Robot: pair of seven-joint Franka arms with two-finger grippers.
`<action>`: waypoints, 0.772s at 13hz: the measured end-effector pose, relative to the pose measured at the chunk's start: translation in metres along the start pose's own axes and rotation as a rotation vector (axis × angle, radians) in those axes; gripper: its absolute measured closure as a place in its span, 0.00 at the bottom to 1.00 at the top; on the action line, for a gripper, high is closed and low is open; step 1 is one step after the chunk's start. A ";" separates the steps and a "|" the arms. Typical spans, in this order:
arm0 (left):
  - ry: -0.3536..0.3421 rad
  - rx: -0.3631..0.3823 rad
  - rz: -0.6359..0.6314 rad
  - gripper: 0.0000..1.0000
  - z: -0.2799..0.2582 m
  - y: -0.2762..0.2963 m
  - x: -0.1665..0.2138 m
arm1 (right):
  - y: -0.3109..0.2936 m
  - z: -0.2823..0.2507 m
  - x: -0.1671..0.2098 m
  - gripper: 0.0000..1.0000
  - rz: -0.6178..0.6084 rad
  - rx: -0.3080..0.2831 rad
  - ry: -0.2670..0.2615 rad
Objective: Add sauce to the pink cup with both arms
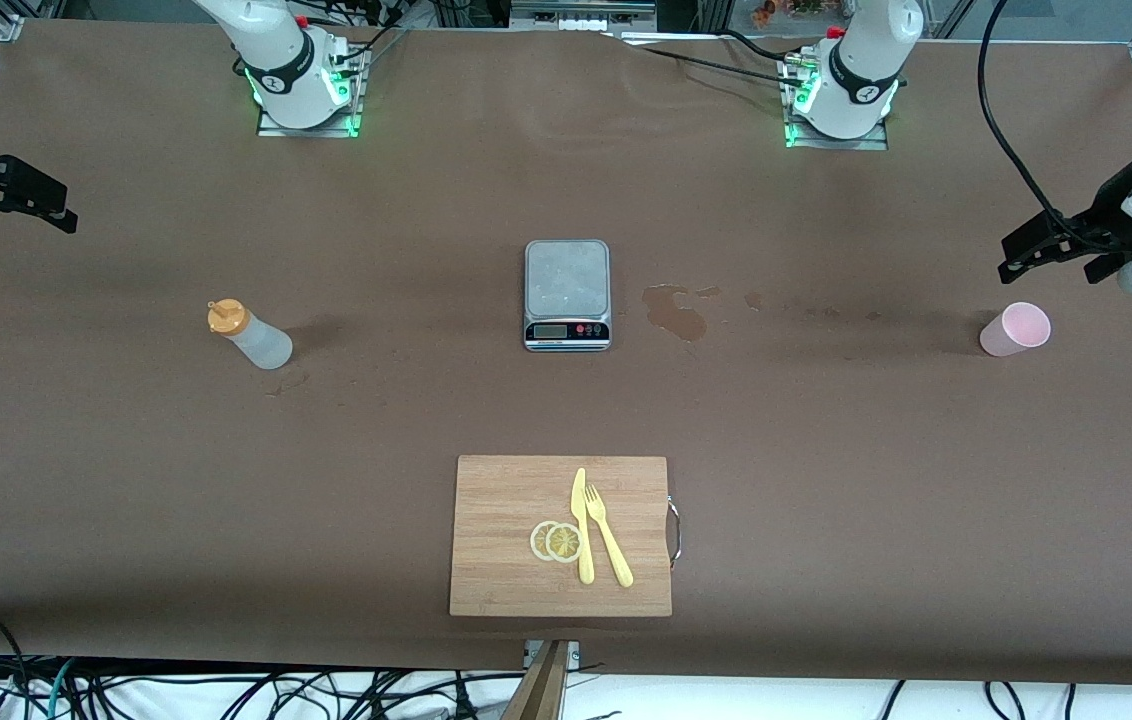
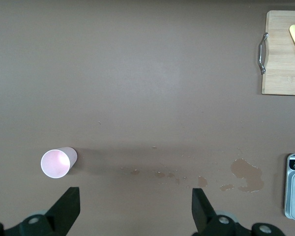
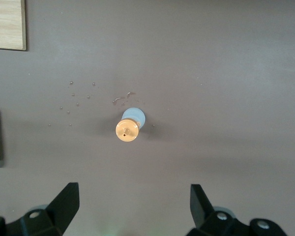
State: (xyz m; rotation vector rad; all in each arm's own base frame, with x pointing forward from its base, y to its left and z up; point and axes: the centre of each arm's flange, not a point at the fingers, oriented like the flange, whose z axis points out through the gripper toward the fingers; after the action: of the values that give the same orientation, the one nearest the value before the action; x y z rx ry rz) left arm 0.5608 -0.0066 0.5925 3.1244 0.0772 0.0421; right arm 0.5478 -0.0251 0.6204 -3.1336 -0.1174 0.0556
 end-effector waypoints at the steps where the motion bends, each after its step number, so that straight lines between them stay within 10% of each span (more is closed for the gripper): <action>1: -0.001 0.000 0.000 0.00 0.000 0.000 0.000 | 0.000 0.000 0.000 0.00 0.000 0.000 0.000; 10: -0.007 0.000 0.000 0.00 0.001 0.000 0.000 | 0.000 0.000 0.000 0.00 0.000 0.000 0.000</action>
State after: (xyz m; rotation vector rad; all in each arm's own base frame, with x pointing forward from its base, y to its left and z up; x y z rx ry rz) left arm 0.5604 -0.0065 0.5914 3.1247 0.0777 0.0308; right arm 0.5478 -0.0252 0.6204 -3.1336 -0.1170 0.0555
